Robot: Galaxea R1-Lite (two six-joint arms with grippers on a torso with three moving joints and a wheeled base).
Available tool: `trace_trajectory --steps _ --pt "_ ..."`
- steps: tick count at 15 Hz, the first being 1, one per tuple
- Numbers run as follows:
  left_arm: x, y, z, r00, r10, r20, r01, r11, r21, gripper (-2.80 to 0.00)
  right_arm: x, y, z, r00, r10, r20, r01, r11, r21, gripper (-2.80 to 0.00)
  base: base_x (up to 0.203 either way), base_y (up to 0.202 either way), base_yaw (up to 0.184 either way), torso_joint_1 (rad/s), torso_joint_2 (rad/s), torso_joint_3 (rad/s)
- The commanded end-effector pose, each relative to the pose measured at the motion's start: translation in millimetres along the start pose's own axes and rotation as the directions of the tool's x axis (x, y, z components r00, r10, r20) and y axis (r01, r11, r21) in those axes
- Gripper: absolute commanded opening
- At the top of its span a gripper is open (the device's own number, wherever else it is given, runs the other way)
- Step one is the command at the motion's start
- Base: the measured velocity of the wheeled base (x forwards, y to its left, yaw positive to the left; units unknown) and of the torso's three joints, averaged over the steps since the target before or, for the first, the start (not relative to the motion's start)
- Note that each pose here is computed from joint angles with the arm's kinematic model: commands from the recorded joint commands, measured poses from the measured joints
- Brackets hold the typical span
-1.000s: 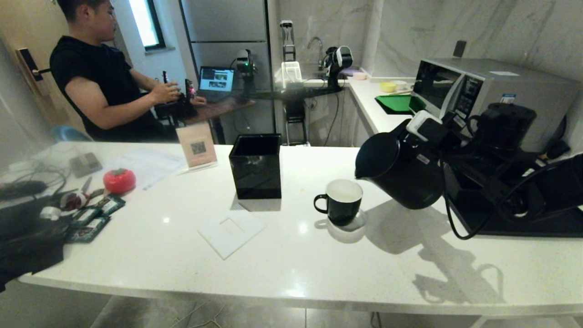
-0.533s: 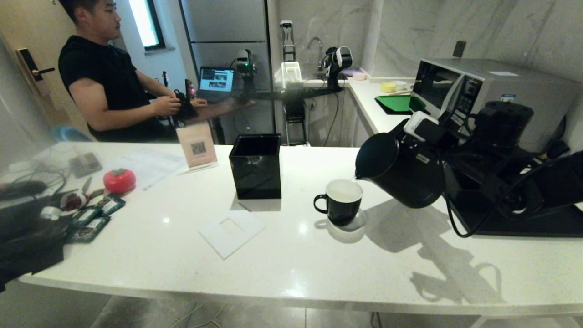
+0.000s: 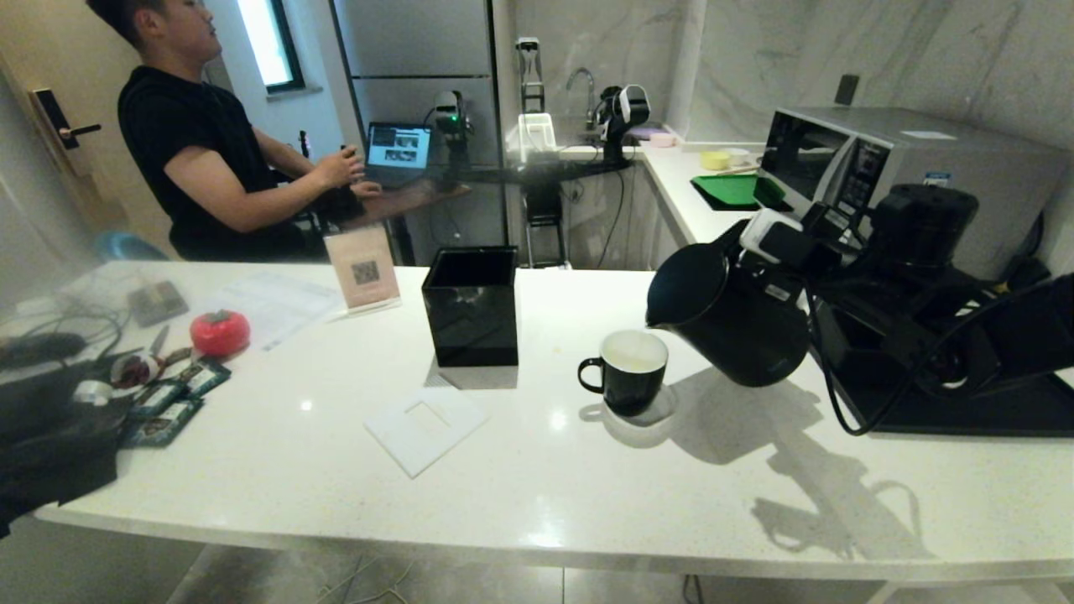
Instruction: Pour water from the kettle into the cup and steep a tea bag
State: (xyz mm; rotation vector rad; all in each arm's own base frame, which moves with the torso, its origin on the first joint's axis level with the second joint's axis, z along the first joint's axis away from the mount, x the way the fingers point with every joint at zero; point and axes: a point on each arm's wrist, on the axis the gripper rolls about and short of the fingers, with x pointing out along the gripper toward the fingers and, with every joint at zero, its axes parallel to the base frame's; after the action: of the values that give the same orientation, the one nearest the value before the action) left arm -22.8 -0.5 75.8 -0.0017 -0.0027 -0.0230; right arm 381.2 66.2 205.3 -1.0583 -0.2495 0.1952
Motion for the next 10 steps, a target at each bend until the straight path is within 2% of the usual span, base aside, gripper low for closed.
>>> trace_trajectory --steps 1,10 --pt "0.0 0.0 0.0 1.0 0.0 0.0 0.0 1.0 0.0 -2.8 0.2 0.0 0.1 1.0 -0.003 0.002 0.003 1.0 -0.006 -2.8 0.0 0.0 0.0 0.0 0.0 0.0" --pt "0.0 0.0 0.0 1.0 0.0 0.0 0.0 1.0 0.0 -2.8 1.5 -3.2 -0.5 1.0 0.004 0.016 -0.004 0.999 -0.045 -2.8 0.0 0.0 0.0 0.0 0.0 0.0"
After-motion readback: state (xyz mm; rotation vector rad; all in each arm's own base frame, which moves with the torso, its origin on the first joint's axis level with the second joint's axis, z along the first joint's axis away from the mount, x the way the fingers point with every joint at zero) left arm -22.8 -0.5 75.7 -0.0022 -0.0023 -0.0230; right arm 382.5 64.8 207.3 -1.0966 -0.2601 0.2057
